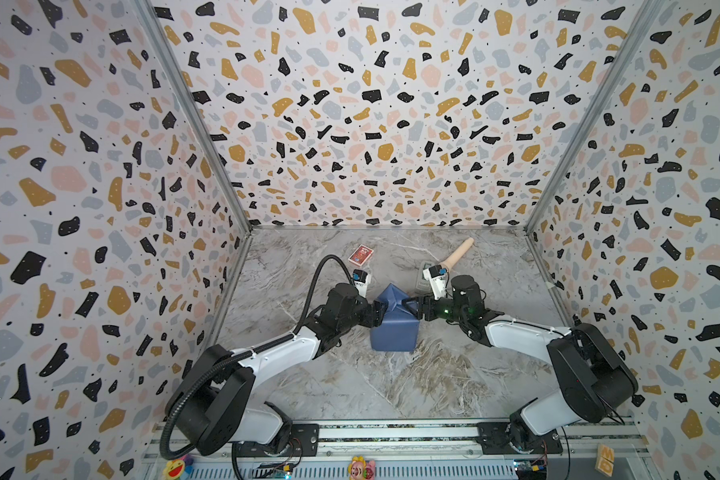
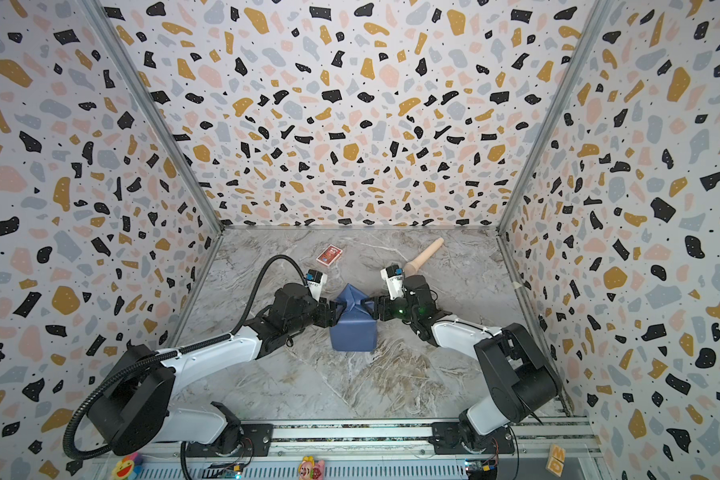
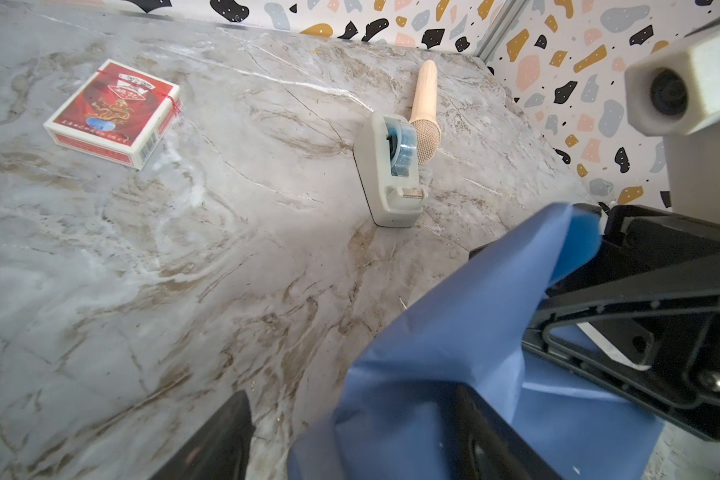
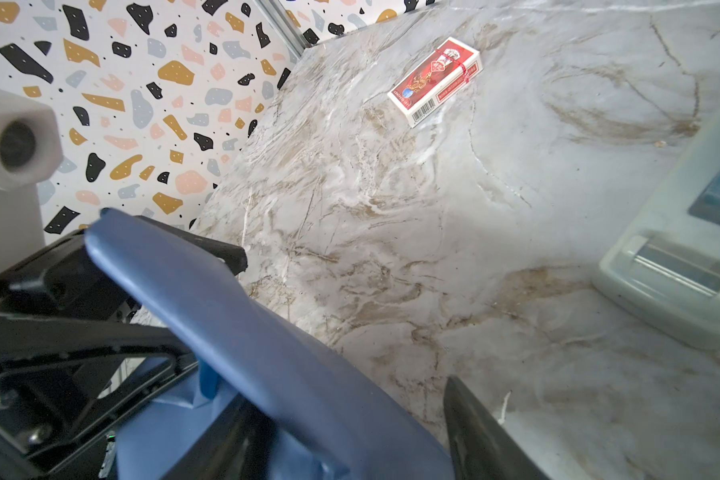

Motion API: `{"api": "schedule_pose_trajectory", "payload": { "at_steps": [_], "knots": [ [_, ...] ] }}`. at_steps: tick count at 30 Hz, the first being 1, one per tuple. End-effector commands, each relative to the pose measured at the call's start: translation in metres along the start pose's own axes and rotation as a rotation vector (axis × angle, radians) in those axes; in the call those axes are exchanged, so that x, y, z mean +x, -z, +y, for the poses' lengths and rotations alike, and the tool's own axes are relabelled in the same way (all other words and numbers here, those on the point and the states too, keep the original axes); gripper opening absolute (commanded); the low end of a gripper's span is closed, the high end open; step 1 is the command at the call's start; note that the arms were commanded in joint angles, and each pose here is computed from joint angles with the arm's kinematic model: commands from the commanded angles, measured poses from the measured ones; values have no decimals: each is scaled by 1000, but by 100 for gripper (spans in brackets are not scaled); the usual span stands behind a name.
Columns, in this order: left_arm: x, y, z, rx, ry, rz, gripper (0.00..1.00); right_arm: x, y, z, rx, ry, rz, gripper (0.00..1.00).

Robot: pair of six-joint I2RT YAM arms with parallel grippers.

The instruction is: Wrap the gift box in paper

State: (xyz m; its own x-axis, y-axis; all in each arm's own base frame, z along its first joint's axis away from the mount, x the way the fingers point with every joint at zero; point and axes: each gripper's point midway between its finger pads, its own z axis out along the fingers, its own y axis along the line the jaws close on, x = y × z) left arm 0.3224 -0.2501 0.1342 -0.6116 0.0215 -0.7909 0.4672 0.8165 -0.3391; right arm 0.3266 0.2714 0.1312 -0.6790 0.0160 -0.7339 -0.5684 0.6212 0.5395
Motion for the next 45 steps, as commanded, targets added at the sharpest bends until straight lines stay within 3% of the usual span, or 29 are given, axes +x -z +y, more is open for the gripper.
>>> {"api": "schedule_pose_trajectory", "payload": {
  "at_steps": [1, 4, 8, 11, 25, 34, 39, 45],
  "knots": [
    [19, -4, 10, -23, -25, 57, 77, 5, 9, 3, 12, 42, 44, 71],
    [20, -6, 9, -15, -21, 60, 77, -7, 15, 13, -13, 67, 8, 78],
    [23, -6, 10, -13, -22, 66, 77, -9, 12, 18, -30, 65, 10, 96],
    [19, -6, 9, -6, -24, 46, 77, -6, 5, 21, -34, 62, 25, 100],
    [22, -8, 8, 2, -20, 49, 77, -11, -15, 23, -66, 8, 46, 99],
    [13, -5, 5, 11, -34, 18, 77, 21, -19, -3, 8, -88, 124, 88],
    [-16, 11, -3, 29, -105, -69, 80, 41, -16, -8, 16, -117, 157, 85],
    [-58, 36, -29, 140, -282, -218, 86, 47, -19, -8, 2, -123, 172, 82]
  ]
}}
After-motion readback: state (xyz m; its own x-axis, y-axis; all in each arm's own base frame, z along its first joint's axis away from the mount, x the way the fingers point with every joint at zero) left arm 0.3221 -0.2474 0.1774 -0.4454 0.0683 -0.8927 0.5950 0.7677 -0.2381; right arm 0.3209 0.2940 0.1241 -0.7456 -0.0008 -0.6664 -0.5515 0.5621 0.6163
